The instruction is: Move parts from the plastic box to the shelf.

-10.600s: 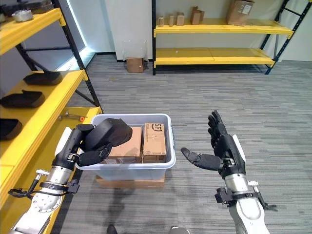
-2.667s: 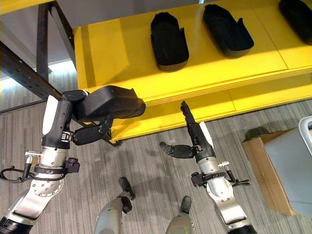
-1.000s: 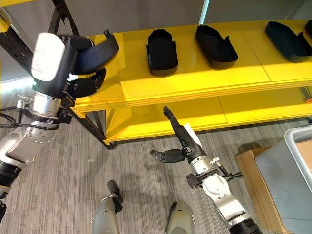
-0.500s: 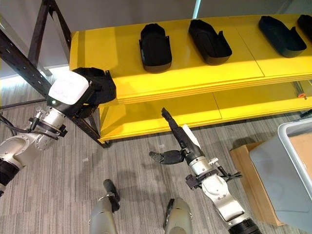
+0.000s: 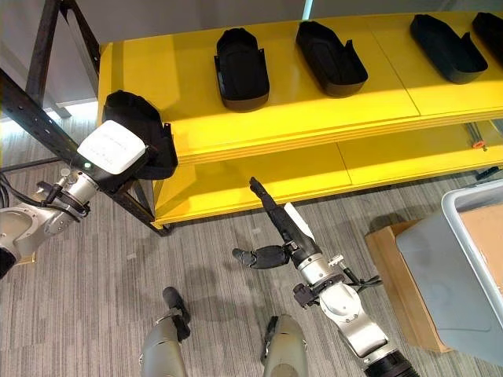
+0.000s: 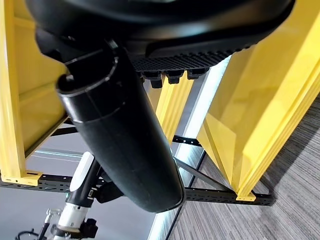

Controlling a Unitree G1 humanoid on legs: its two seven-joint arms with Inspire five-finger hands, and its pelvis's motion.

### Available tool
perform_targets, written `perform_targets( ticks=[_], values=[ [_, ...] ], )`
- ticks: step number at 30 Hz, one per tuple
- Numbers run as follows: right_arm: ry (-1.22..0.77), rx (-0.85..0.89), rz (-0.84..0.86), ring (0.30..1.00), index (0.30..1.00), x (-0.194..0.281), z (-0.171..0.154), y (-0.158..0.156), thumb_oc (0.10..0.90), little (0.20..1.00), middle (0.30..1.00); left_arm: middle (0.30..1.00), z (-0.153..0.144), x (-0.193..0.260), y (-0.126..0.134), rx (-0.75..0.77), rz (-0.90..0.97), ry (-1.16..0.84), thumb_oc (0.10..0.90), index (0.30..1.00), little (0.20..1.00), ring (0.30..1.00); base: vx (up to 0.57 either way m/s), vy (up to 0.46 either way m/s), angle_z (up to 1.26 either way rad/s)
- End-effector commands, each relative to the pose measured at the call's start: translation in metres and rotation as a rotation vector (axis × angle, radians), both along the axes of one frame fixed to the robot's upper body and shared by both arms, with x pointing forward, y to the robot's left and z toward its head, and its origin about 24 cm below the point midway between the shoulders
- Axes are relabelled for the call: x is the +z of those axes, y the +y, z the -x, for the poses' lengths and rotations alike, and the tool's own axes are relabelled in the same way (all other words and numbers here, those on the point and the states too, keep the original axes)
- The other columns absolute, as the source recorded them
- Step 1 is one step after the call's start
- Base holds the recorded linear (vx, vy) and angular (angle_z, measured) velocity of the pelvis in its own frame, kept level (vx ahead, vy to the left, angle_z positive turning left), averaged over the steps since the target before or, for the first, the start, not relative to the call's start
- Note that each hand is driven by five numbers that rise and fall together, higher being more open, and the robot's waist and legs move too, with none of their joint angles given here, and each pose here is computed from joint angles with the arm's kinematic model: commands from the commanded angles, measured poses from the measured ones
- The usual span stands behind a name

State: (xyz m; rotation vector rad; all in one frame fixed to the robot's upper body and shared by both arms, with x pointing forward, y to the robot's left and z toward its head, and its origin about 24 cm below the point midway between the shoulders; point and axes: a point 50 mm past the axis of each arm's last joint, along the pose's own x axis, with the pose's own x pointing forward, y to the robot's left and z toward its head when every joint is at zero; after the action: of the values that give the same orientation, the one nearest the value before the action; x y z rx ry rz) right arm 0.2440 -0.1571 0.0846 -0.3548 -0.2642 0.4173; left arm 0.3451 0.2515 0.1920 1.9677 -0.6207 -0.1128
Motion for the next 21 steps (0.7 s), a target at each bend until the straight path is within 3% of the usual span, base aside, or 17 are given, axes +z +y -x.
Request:
perform_targets(
  ticks=[1,10,21],
  values=[
    [-0.292,0.075,-0.078,1.000,1.000,0.058,-0.010,0.005,0.900,1.000,1.000,0.300,0.000,0.080,0.004,0.009,0.021,-0.267,0.400,0.300,0.300,0.300,0.01,0.006,-0.04],
    [-0.277,0.070,-0.076,1.000,1.000,0.054,-0.008,0.002,0.900,1.000,1.000,0.300,-0.001,0.090,0.018,0.065,0.055,-0.294,0.400,0.300,0.300,0.300,0.00,0.001,-0.02],
    [-0.238,0.081,-0.077,1.000,1.000,0.046,-0.002,-0.001,0.900,1.000,1.000,0.300,-0.002,0.125,0.026,0.127,-0.050,-0.364,0.400,0.300,0.300,0.300,0.00,0.000,0.00]
  ],
)
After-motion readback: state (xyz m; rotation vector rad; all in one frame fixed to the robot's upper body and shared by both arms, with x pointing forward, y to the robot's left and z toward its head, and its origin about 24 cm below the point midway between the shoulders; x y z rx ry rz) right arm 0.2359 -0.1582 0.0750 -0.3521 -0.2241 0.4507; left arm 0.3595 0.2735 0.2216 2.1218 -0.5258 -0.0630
